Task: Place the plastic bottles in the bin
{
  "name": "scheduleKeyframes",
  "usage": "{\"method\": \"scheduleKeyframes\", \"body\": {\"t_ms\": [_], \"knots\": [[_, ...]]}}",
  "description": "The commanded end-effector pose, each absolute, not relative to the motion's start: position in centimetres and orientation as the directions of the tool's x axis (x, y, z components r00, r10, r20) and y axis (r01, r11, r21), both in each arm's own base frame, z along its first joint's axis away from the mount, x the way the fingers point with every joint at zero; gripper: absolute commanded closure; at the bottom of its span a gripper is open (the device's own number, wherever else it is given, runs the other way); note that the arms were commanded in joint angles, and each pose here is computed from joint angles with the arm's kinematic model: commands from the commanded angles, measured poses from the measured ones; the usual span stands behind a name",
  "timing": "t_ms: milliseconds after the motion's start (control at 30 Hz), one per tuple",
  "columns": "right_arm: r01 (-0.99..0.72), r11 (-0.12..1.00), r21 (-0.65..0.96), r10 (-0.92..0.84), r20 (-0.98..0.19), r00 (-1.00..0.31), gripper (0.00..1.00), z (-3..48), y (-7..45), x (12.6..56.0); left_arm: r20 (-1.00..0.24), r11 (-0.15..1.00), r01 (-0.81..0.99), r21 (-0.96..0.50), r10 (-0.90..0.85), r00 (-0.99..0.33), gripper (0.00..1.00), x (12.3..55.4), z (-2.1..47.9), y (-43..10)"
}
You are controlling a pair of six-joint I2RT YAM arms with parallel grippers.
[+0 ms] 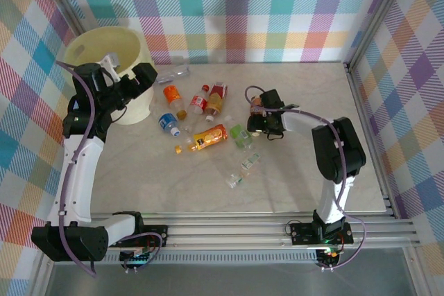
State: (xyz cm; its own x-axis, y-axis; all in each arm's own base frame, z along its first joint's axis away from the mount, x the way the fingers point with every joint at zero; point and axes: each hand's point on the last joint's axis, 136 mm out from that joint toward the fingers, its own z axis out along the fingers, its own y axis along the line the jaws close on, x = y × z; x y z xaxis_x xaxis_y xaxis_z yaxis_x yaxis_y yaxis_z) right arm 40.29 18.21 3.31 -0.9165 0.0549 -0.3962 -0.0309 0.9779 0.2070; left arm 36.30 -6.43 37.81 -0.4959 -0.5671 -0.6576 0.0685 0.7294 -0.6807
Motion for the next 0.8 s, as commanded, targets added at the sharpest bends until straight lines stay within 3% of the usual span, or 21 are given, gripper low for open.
{"method": "scheduleKeyframes", "body": {"t_ms": [0,167,433,767], "knots": [[-0.036,0.991,0.125,0.015,-0.381,-0.924,0.30,2.3,17.8,40.0,-0.659,0.735,0.068,-0.675,-0.558,-0.505,0.00,36.2,37.5,-6.7],[-0.029,0.994,0.101,0.012,-0.385,-0.923,0.38,1.5,17.7,39.8,-0.656,0.730,0.082,-0.678,-0.552,-0.515,0.00,36.1,37.5,-7.2],[-0.088,0.992,0.089,-0.042,-0.425,-0.904,0.60,2.0,17.6,39.8,-0.653,0.724,0.121,-0.679,-0.522,-0.549,0.00,36.1,37.6,-9.1],[-0.155,0.976,0.152,-0.052,-0.530,-0.846,0.79,5.9,17.7,38.3,-0.659,0.722,0.172,-0.670,-0.471,-0.587,0.00,36.4,37.2,-12.0]]}}
